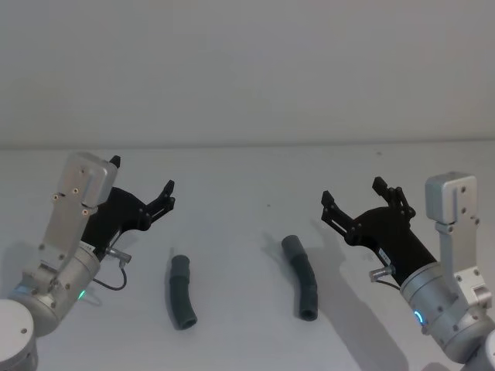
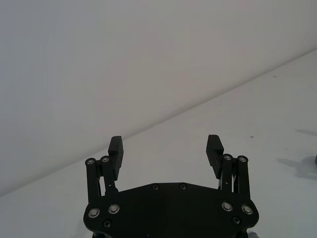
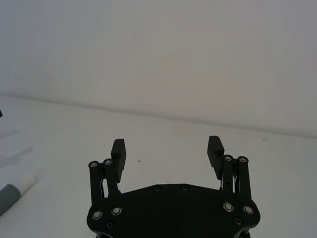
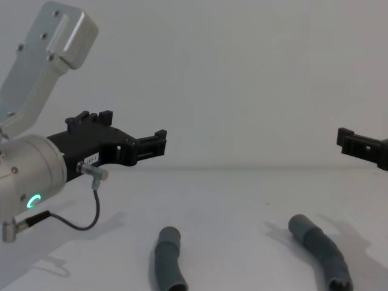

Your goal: Use both hands to pick up one end of the pipe from the table, align the ends, and insert them.

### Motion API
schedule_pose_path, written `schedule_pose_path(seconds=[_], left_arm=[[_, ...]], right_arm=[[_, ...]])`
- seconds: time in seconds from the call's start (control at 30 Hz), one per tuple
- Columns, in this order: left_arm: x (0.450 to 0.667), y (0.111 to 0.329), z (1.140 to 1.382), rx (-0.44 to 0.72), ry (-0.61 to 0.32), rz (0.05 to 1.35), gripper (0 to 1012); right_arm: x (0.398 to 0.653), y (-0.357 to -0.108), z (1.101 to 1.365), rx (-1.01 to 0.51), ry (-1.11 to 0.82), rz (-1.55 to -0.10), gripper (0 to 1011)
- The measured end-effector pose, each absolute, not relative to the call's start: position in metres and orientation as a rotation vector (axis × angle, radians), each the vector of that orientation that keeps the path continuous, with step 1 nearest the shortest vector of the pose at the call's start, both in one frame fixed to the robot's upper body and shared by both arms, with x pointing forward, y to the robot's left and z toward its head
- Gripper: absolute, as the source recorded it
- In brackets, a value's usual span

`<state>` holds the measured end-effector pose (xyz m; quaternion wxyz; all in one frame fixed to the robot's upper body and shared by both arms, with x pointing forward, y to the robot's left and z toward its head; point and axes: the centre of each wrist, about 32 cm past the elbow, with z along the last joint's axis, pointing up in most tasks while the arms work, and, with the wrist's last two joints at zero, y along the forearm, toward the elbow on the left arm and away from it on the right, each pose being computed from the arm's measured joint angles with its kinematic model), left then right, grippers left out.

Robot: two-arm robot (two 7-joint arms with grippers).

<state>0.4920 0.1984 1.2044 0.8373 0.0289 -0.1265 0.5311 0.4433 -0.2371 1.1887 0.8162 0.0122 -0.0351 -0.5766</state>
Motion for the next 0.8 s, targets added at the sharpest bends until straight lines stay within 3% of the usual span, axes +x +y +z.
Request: schedule_pose_path(seconds=[0.8], left_arm=[[0.492, 0.1984, 1.2044, 0.061, -0.268, 1.124, 1001]], right_arm=[[0.4433, -0.2371, 1.1887, 0.026, -0.075, -1.229, 1002]])
